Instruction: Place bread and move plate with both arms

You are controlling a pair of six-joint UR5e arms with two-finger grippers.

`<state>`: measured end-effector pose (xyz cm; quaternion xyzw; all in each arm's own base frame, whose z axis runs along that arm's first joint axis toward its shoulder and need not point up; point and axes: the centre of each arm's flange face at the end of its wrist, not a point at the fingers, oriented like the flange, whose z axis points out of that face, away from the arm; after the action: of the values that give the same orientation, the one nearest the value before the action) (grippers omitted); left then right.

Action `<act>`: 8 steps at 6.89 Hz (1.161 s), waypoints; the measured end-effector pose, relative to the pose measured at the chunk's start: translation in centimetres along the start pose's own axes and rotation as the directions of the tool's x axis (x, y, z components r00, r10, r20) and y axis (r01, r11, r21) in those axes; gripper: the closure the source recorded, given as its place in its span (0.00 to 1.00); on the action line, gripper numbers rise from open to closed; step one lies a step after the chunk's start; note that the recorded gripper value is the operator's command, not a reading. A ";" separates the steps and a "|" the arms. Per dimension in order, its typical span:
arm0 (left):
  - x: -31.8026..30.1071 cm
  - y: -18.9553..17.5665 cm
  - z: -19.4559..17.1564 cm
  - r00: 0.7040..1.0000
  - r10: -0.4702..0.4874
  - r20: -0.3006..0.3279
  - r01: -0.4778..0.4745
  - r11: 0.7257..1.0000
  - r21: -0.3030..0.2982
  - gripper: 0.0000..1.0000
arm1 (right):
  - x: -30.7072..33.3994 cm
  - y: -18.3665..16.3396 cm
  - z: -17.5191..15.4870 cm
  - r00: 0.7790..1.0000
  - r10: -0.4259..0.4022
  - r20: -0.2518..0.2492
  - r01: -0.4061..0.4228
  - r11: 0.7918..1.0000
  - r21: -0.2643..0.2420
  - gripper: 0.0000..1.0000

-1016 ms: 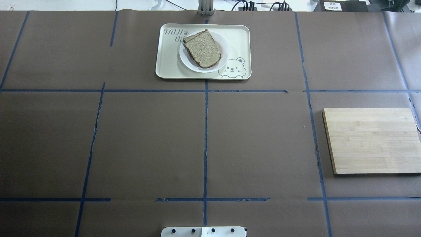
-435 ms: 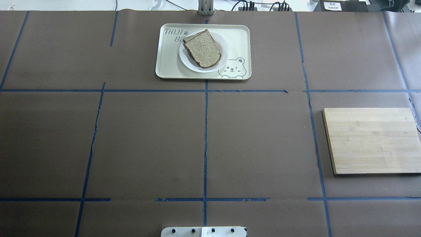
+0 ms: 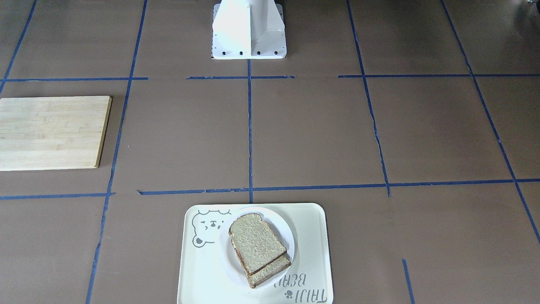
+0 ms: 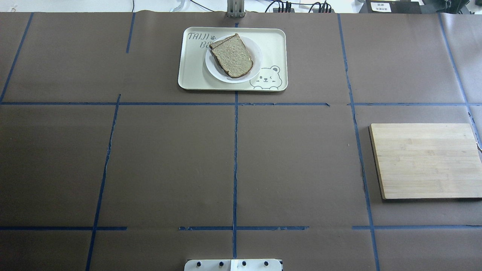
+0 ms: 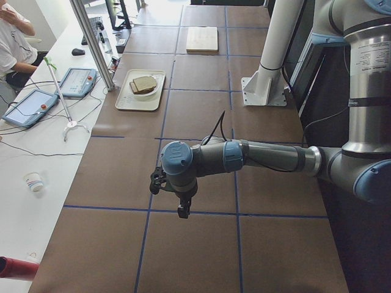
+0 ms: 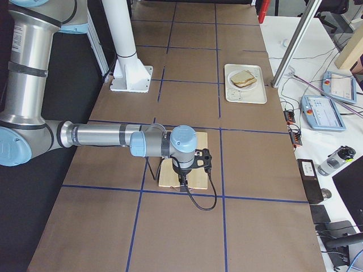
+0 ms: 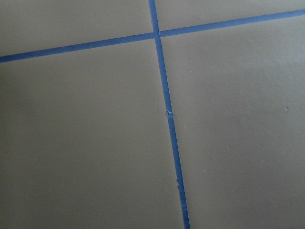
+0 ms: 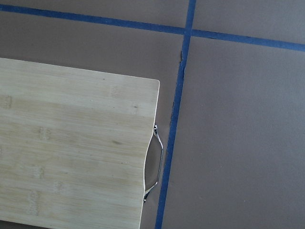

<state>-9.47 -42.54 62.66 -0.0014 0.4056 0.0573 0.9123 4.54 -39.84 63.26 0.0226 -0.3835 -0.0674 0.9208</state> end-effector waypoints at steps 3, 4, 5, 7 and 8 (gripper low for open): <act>-0.1 -0.5 0.1 0.997 -0.080 0.007 0.080 0.996 0.040 0.00 | -0.5 -0.5 0.2 1.000 -0.013 0.004 0.013 1.000 -0.002 0.00; 0.0 -0.7 0.0 0.995 -0.096 0.009 0.095 0.994 0.057 0.00 | -0.8 -1.1 0.4 1.000 -0.021 0.002 0.021 1.000 -0.006 0.00; 0.2 -0.9 0.0 0.993 -0.116 0.009 0.115 0.991 0.069 0.00 | -0.8 -1.8 0.9 1.000 -0.027 0.002 0.027 1.000 -0.015 0.00; 0.6 -1.3 0.6 0.991 -0.130 0.014 0.129 0.989 0.067 0.00 | -0.7 -2.3 1.6 1.000 -0.029 0.003 0.029 0.999 -0.026 0.00; 1.0 -1.5 0.9 0.993 -0.118 0.017 0.116 0.991 0.061 0.00 | -0.6 -2.5 1.7 1.000 -0.028 0.004 0.028 0.999 -0.028 0.00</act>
<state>-7.96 -43.88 62.43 0.0026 0.3969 -0.0084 0.9178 2.64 -42.18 63.79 0.0149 -0.3841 -0.0857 0.9192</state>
